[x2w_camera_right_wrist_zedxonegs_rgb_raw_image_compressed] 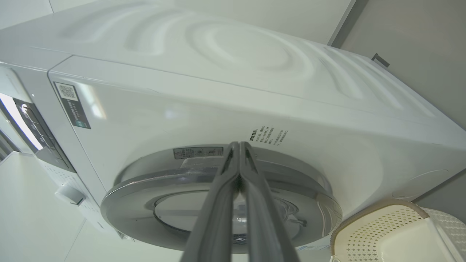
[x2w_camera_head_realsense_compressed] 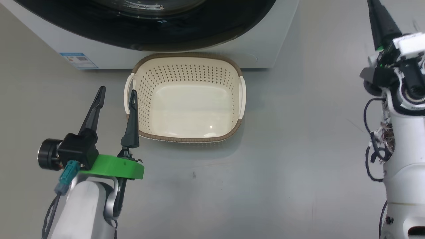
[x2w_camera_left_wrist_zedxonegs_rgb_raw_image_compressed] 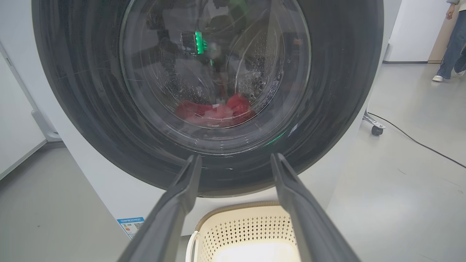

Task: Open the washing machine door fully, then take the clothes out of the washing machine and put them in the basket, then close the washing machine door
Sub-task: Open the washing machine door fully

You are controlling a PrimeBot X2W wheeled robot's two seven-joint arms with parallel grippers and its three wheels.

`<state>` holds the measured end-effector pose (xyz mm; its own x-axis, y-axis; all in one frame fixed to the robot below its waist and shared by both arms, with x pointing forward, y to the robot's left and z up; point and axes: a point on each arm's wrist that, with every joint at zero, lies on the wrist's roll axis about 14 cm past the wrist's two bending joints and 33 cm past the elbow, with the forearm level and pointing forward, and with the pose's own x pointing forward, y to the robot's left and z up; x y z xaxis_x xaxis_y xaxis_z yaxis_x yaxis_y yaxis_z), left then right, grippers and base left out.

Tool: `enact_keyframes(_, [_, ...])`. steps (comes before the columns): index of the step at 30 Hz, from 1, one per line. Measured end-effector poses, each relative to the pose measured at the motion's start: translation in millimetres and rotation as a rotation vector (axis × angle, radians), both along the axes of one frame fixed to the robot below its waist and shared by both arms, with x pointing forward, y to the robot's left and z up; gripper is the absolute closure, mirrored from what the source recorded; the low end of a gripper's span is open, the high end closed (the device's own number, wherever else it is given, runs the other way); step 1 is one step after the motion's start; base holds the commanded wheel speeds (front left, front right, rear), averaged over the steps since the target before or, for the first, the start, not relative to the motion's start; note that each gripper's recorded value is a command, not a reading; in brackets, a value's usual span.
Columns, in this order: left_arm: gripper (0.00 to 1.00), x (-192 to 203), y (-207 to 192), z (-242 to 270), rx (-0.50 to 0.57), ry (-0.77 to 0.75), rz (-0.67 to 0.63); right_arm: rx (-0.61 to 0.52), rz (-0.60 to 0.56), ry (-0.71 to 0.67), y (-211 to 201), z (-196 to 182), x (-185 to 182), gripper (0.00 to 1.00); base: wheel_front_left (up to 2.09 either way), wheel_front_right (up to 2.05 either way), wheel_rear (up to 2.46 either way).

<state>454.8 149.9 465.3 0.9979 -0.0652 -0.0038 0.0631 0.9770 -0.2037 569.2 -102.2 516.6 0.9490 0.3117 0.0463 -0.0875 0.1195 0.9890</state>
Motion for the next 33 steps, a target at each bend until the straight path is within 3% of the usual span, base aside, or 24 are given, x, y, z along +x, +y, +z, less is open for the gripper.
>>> enact_keyframes(15, [0.00, 20.5, 6.9, -27.0, 0.015, 0.046, 0.000, -0.015, 0.259, -0.004, 50.0, 2.8, 62.0, 1.00, 0.00, 0.00, 0.00])
enact_keyframes(21, [0.00, 23.0, 16.0, -34.3, 0.030, 0.063, 0.020, -0.025, 0.375, 0.008, 80.1, -4.0, 71.8, 1.00, 0.00, 0.00, 0.00])
enact_keyframes(33, [0.00, 23.6, 26.3, -40.8, 0.011, 0.084, 0.051, 0.007, 0.483, 0.049, 112.4, -18.4, 83.3, 1.00, 0.00, 0.00, 0.00])
